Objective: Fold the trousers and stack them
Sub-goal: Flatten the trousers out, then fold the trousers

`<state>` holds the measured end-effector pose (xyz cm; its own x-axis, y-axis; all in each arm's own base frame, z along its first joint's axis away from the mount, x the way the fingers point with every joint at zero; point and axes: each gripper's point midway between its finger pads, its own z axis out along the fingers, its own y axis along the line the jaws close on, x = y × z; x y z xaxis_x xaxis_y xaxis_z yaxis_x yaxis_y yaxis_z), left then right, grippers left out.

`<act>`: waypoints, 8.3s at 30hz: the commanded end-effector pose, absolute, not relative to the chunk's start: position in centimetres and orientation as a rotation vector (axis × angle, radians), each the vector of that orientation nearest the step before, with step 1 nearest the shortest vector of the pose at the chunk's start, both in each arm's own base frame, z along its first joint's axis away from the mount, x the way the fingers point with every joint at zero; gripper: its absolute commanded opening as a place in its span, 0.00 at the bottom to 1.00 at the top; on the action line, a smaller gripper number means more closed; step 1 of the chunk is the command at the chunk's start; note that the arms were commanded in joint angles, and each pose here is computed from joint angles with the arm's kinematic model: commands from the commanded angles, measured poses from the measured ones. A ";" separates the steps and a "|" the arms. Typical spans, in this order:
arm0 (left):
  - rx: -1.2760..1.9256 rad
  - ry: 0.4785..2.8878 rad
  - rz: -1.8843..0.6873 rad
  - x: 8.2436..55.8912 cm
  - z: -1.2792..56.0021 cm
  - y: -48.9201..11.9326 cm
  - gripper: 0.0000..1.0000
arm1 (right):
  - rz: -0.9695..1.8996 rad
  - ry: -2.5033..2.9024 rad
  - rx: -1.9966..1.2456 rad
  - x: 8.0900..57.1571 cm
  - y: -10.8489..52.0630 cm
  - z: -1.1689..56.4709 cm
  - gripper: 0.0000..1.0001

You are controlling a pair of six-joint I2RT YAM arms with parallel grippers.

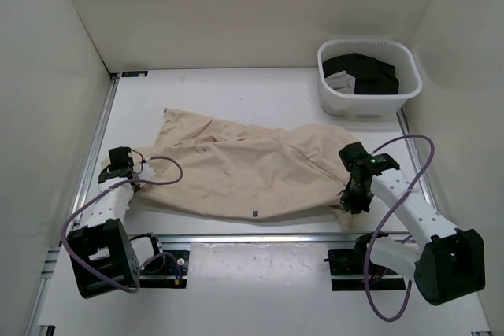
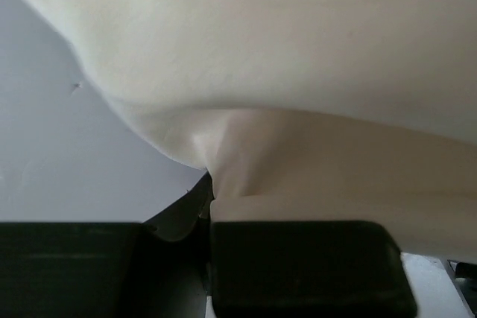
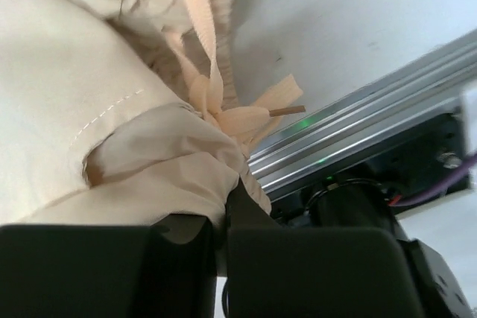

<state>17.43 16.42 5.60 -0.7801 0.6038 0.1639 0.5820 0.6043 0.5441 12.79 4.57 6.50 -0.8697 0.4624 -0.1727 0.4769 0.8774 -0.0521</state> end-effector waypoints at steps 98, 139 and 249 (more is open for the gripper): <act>1.182 2.905 1.122 16.6 10.5 22.4 0.98 | -0.047 2.750 0.920 13.9 2.9 16.5 0.89; 0.641 3.223 0.873 16.6 -0.7 21.1 0.97 | -0.339 2.672 1.050 17.7 -0.7 11.9 0.73; 0.179 2.378 0.959 44.2 26.9 20.9 0.14 | -0.153 2.325 1.113 33.2 -12.8 12.7 0.00</act>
